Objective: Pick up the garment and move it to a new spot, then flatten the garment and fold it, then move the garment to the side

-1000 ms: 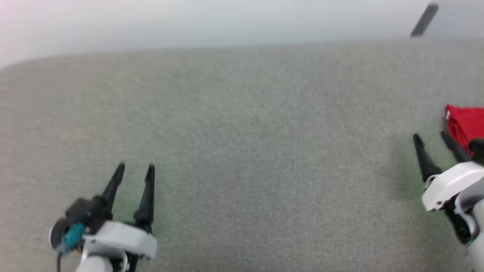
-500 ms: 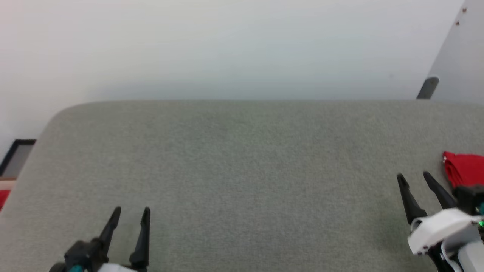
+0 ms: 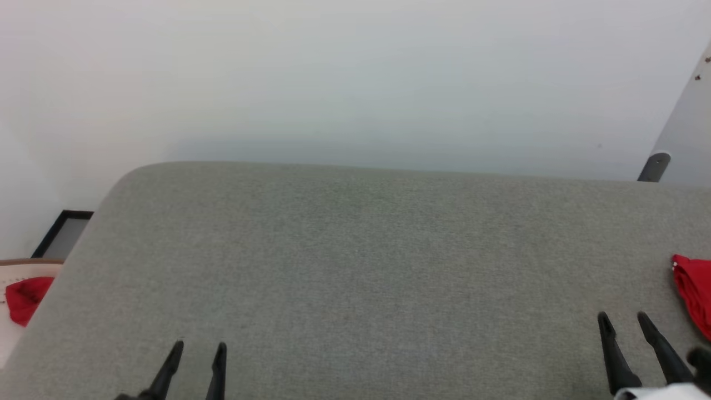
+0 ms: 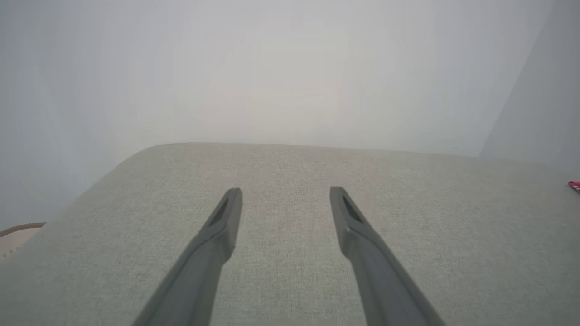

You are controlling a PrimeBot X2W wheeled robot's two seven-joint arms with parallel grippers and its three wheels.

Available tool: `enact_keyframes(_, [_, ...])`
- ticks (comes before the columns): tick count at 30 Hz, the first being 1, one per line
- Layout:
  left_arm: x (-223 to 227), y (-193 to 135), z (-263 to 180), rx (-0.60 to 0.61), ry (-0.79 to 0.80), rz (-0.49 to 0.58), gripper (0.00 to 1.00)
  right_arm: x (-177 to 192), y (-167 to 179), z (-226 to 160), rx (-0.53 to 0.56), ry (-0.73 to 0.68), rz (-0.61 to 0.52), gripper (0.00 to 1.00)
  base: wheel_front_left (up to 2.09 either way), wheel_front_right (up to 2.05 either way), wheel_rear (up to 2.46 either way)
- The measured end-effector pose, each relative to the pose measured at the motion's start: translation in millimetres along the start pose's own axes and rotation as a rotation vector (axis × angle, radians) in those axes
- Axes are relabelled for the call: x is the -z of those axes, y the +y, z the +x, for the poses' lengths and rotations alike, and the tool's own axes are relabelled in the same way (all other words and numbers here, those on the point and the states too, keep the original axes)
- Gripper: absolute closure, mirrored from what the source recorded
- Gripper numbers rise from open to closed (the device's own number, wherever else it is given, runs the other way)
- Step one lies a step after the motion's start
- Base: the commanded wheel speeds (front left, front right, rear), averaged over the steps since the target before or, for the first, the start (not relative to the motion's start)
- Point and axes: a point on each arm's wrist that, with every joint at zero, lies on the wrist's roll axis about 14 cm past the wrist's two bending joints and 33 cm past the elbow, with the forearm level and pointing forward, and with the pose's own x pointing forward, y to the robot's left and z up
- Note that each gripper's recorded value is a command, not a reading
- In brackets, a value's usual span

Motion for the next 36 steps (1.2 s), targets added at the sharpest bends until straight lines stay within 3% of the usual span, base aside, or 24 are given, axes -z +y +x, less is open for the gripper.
enact_keyframes(15, [5.9, 5.4, -17.5, -0.022, 0.022, -0.007, 0.00, -9.9, 1.2, -34.6, 0.055, 0.002, -0.009, 0.00, 0.00, 0.00, 0.00])
enact_keyframes(35, [2.4, 3.9, -15.2, -0.021, 0.011, -0.001, 0.00, -14.1, 9.5, -35.0, 0.046, -0.002, -0.002, 0.00, 0.00, 0.00, 0.00])
enact_keyframes(36, [2.5, 4.2, -15.4, -0.025, 0.011, -0.002, 1.00, -13.8, 9.8, -34.9, 0.046, -0.001, -0.003, 1.00, 0.00, 0.00, 0.00])
